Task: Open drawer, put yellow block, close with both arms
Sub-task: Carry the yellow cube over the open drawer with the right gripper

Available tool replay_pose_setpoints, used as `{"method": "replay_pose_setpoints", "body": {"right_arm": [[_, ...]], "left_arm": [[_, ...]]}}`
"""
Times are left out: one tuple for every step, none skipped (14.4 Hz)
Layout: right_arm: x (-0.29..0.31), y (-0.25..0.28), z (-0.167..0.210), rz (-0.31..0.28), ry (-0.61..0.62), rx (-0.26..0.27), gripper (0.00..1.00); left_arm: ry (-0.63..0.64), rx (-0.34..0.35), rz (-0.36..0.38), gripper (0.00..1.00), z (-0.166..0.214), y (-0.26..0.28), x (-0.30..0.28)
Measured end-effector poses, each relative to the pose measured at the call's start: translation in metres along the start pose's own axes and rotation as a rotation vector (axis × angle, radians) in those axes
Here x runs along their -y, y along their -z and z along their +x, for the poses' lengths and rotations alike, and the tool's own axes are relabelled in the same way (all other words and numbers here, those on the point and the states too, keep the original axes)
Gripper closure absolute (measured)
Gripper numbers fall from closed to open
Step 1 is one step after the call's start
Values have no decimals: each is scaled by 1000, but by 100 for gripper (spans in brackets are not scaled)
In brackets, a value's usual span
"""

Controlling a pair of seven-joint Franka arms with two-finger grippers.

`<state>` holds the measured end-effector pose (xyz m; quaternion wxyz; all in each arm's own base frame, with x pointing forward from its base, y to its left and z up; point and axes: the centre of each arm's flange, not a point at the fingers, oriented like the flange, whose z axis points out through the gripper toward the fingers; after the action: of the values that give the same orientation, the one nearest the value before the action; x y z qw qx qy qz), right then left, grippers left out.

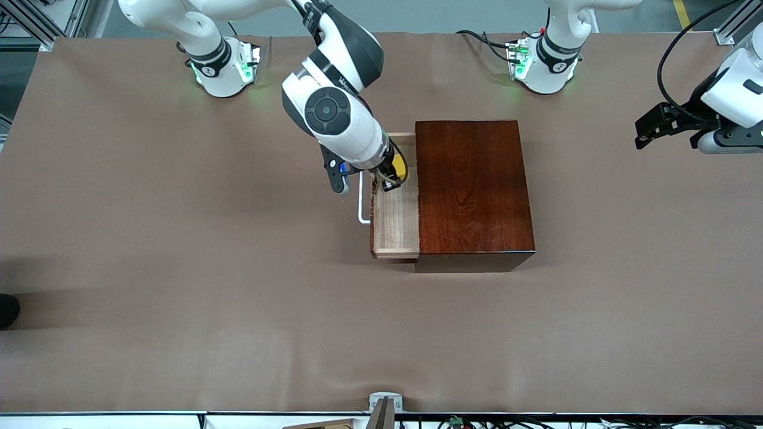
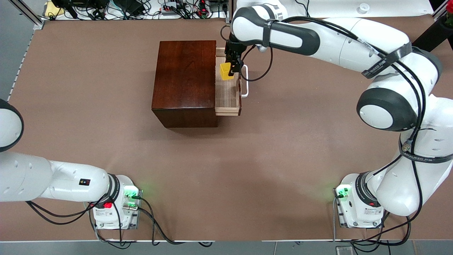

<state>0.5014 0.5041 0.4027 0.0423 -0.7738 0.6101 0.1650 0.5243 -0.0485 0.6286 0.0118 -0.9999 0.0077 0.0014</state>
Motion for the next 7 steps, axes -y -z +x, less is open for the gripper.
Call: {"method": "replay_pose_setpoints", "body": {"right_arm": [[1,-7,2,0,-16,-2,44],[3,-14,3,5,-29,-2,44],[4,-21,5,12,-39,-3,44],[4,-29,7,17,-41,-13,44],[2,-38,7,22,-40,-31,44],[0,-45,7,27,-42,-56,44],[-2,-50,6,30,-46,-73,44]], "left_arm": [[0,0,0,0,0,0,0],[0,0,0,0,0,0,0],[0,0,0,0,0,0,0],[0,0,0,0,0,0,0],[0,1,0,0,0,0,0],[0,1,0,0,0,-1,0],[0,1,0,0,0,-1,0]]}}
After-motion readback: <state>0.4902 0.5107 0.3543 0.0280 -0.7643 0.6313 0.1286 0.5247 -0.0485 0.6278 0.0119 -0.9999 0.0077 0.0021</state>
